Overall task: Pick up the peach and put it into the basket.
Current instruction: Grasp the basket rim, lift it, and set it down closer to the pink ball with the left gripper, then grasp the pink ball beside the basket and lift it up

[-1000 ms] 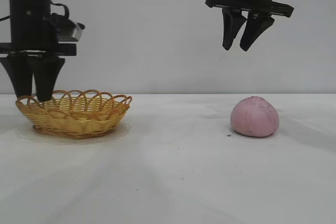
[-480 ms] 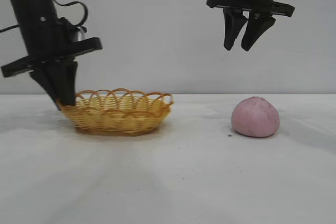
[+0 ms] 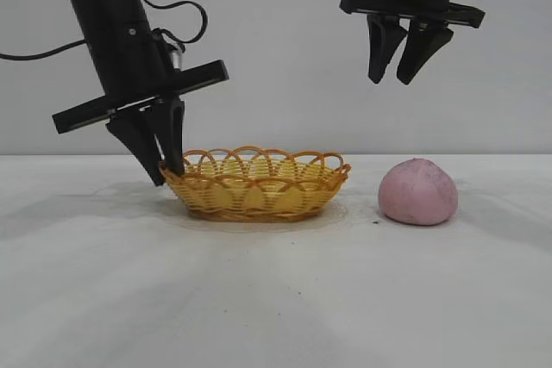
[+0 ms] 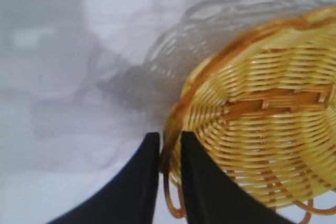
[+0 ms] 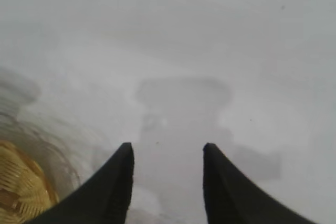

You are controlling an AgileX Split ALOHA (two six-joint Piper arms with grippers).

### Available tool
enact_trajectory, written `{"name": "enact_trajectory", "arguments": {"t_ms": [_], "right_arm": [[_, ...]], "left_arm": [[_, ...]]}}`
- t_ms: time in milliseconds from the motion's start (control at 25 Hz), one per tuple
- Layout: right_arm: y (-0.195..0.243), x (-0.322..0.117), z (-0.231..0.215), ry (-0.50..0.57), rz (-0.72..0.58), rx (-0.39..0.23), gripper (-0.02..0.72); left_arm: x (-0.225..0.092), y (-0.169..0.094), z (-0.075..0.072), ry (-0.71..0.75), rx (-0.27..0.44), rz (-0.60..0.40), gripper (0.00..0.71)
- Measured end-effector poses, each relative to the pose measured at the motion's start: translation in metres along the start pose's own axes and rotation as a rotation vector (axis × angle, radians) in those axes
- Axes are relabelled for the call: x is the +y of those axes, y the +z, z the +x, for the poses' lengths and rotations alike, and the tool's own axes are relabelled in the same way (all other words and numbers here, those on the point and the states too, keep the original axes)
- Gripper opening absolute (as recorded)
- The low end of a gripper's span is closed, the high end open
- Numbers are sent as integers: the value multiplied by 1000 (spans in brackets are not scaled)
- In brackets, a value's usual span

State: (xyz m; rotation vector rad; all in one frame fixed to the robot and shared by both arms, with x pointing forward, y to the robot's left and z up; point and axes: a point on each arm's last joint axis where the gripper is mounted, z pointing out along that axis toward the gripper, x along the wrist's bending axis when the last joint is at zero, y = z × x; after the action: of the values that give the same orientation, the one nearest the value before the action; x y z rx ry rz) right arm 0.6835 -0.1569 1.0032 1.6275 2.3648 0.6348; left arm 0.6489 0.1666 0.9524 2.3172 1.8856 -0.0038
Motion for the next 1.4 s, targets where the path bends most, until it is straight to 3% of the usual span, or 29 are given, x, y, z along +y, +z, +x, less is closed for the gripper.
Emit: {"name": "enact_trajectory", "arguments": {"t_ms": [80,120,280,400,680,840,1000,1200,1320,1400], "right_arm": [[0,0,0,0,0,0,274],[0,0,0,0,0,0,274],[0,0,0,0,0,0,274],[0,0,0,1,2,0,274],[0,-2,-1,2,16,1,274],[0,-1,-1,3,16,3,274],[0,-2,-1,5,16,4,274],[0,-1,0,6,15,11,274],[0,-1,1,8,10,23,274],[0,-1,2,8,6,32,274]], "left_arm": [[0,-21,12,20,57,-48,462],[1,-27,20,4,63,-61,447],[1,-34,61,-61,90,-64,447],[-1,-37,82,-67,149,-60,447],[-9,-56,128,-168,170,-96,447],[-17,-97,127,-160,187,-190,447],[-40,-175,113,-128,214,-380,447],[-97,-265,92,-108,254,-579,447],[-132,-292,82,-110,259,-602,447],[-154,-293,77,-111,261,-595,447]]}}
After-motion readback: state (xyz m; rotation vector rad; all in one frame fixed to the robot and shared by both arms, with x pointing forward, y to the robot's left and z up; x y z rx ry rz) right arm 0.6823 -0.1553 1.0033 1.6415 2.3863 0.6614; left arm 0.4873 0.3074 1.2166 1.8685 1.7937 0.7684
